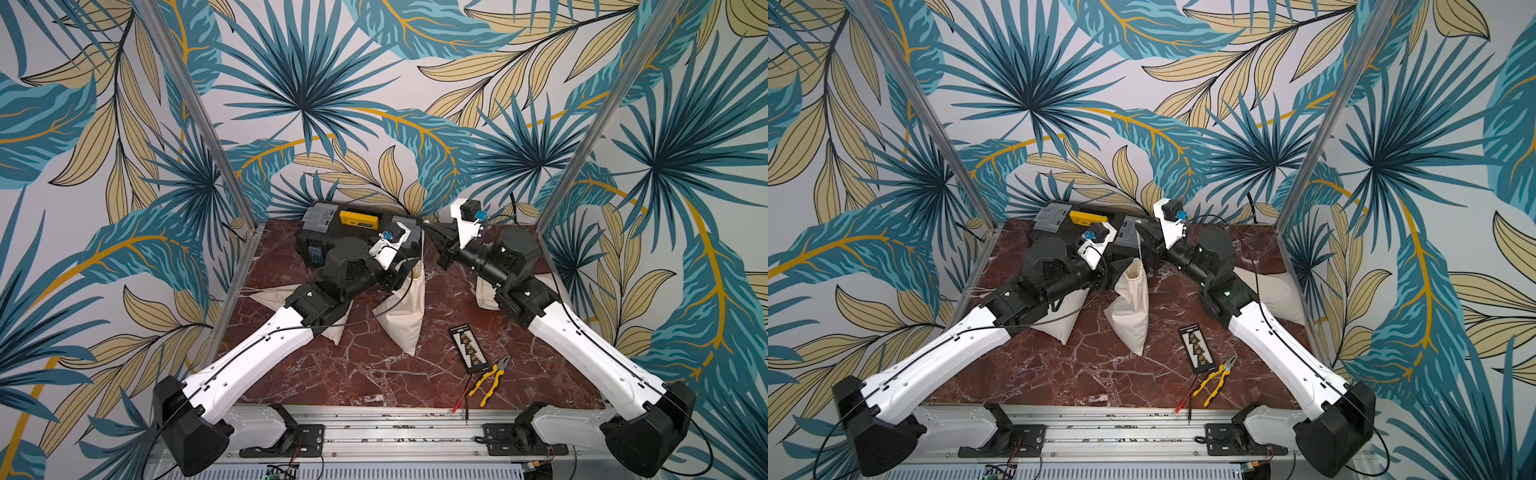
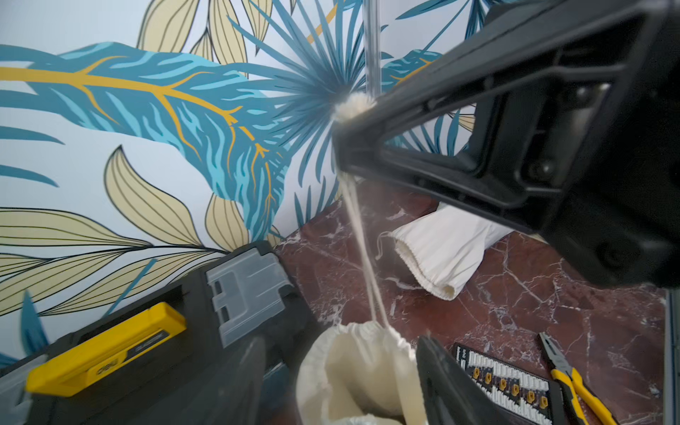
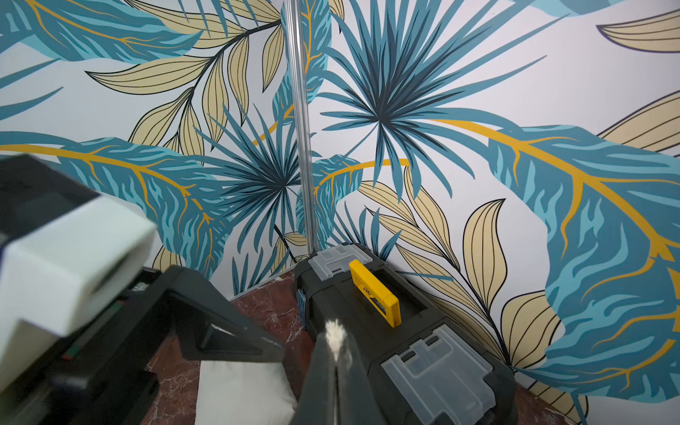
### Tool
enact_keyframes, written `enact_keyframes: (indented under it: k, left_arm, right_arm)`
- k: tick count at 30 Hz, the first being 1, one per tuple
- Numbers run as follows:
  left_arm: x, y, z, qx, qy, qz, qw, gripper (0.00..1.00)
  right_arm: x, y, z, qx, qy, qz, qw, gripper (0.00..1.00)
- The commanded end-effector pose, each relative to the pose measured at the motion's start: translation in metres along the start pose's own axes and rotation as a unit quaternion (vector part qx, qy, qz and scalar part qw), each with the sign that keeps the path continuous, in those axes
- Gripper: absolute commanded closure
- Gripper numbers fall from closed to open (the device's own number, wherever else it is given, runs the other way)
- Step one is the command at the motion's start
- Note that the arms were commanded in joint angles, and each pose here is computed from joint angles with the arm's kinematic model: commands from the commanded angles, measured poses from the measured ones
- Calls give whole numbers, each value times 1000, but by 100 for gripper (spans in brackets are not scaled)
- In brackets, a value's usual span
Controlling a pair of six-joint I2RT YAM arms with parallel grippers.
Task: Close the soil bag
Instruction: Place the soil bag at the center of the board, then frap the soil bag at the center of the board.
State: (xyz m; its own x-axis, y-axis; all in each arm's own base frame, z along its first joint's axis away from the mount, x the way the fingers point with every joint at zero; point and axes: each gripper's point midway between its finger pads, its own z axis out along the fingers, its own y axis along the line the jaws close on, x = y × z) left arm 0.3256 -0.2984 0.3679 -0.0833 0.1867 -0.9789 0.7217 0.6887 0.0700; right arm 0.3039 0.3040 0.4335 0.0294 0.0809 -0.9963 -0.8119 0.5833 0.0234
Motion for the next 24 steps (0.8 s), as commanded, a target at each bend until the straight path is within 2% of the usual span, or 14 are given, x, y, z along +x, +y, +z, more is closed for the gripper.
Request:
enact_keyframes:
  k: [1, 6, 8, 12, 15, 16, 20, 24]
  left_arm:
    - [-20, -13, 16, 46, -44, -24, 998, 29]
    - [-12, -19, 43, 62, -32, -41, 997, 30]
    - [-3, -16, 57, 54, -20, -48, 997, 36]
    - [21, -3, 76, 16, 7, -60, 998, 65]
    - [49, 8, 80, -23, 46, -64, 997, 90]
    - [60, 13, 79, -38, 58, -66, 995, 95]
    - [99, 30, 73, -99, 105, -65, 987, 97]
    - [137, 47, 65, -158, 169, -59, 971, 96]
  right_arm:
    - [-17, 6, -5, -8, -25, 1, 1000, 100]
    - [-23, 8, -10, -7, -31, -4, 1000, 100]
    - [-27, 8, -12, -5, -36, -6, 999, 100]
    - [-23, 3, -16, 12, -22, -10, 1000, 100]
    - [-36, -19, -32, 87, -31, -28, 995, 100]
    - [-40, -27, -38, 114, -35, -34, 992, 100]
    - [-65, -46, -67, 190, -60, -55, 978, 100]
    - [-90, -54, -96, 238, -94, -66, 964, 100]
